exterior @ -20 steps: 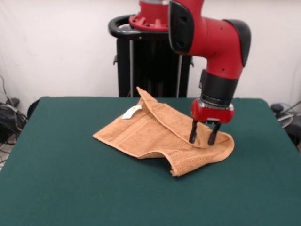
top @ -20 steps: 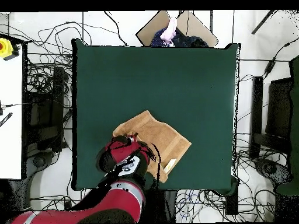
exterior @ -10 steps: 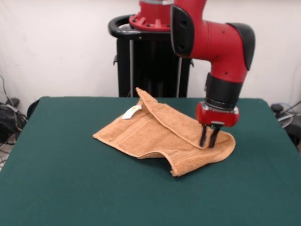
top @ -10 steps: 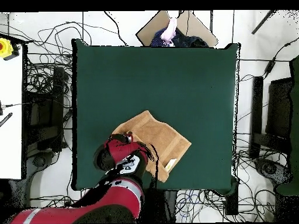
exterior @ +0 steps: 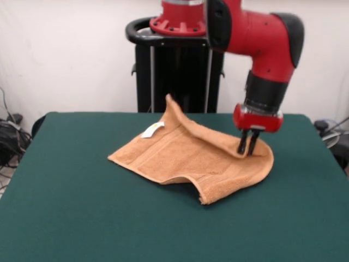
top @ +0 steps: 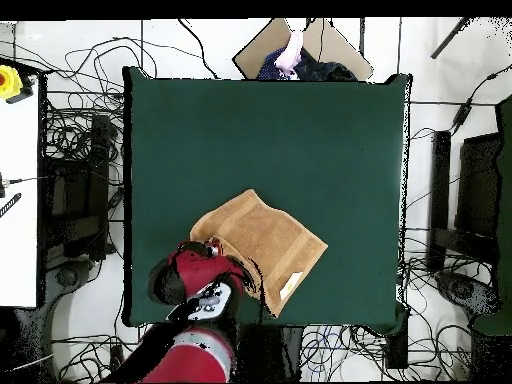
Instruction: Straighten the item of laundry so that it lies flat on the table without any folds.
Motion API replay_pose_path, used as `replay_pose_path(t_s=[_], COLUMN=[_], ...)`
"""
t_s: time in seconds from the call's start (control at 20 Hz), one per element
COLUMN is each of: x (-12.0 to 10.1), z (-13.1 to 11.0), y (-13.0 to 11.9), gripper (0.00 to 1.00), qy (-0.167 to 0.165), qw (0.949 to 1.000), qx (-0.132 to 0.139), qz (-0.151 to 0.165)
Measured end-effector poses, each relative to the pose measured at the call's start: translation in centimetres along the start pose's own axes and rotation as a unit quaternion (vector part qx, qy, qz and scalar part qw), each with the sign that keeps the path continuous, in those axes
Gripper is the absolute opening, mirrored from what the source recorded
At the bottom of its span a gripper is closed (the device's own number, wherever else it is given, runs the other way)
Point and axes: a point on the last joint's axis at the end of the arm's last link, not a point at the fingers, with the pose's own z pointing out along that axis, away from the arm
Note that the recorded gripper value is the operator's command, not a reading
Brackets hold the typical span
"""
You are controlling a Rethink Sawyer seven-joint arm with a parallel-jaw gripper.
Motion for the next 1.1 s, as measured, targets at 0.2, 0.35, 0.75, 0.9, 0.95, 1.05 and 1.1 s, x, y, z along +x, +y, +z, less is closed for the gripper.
replay_pose_path(t_s=[0.2,0.35,0.75,0.9,0.95,1.05,1.1], x=[2.4,5.6,14.1,15.8,16.4,17.4,17.8], z=[-2.6,-4.3,-2.9,-1.9,-1.4,-0.7,-0.4], y=[1.2,3.1,7.2,6.4,5.8,4.5,4.0], gripper=[0.00,0.00,0.00,0.00,0.00,0.00,0.00], qy=[0.008,-0.021,-0.194,-0.245,-0.261,-0.283,-0.290], qw=[0.9997,0.9983,0.9670,0.9461,0.9374,0.9216,0.9154], qx=[0.019,0.053,0.118,0.135,0.141,0.152,0.156], qz=[-0.011,-0.006,0.116,0.163,0.182,0.217,0.231])
